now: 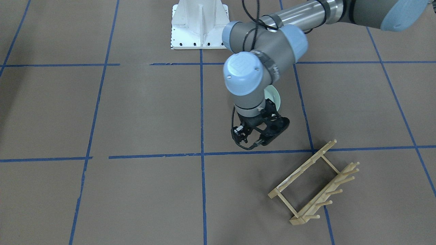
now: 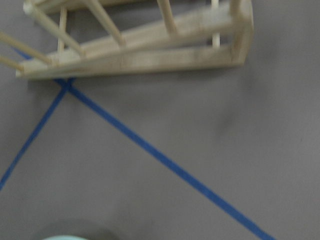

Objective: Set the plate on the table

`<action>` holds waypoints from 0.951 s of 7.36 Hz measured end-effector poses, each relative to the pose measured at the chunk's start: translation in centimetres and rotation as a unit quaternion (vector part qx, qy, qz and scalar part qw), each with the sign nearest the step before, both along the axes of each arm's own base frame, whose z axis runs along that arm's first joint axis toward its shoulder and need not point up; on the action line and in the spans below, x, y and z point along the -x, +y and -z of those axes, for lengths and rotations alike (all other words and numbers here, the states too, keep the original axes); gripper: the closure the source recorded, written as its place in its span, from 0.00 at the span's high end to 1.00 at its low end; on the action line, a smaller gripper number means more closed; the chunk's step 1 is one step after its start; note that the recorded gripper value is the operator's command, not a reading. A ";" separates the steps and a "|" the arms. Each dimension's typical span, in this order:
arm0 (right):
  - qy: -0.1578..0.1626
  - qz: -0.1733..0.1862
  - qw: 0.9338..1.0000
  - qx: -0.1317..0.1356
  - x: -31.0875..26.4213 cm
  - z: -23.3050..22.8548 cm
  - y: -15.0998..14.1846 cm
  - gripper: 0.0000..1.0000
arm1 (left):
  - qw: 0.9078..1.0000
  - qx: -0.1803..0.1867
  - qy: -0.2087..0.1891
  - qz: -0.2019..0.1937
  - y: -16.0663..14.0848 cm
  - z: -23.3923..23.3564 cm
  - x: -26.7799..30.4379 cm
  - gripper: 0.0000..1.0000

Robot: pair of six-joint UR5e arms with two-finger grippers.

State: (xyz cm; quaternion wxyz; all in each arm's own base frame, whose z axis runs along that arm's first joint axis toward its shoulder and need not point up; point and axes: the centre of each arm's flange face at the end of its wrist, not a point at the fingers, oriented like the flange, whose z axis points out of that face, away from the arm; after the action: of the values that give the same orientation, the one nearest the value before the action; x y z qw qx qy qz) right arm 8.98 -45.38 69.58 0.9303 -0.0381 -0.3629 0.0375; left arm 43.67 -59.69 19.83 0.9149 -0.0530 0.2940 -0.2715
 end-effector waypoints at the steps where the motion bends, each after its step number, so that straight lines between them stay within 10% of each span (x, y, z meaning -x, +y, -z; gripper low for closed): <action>1: 0.000 0.000 1.000 0.000 0.0 0.0 0.0 1.00 | 0.998 -0.048 0.016 -0.028 -0.3 -1.4 6.4 1.00; 4: 0.000 0.000 1.000 0.000 0.0 0.0 0.0 1.00 | 0.976 -0.172 0.020 -0.132 -2.0 -10.1 30.4 1.00; 7: 0.000 0.000 1.000 0.000 0.0 0.0 0.0 1.00 | 0.951 -0.202 0.014 -0.235 3.4 -30.4 51.3 1.00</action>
State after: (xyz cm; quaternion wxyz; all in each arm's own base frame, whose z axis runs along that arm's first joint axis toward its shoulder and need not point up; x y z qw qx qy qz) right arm 8.97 -45.35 69.61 0.9303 -0.0384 -0.3629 0.0376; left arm -7.58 -56.29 50.21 0.9401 0.0614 0.3350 0.0173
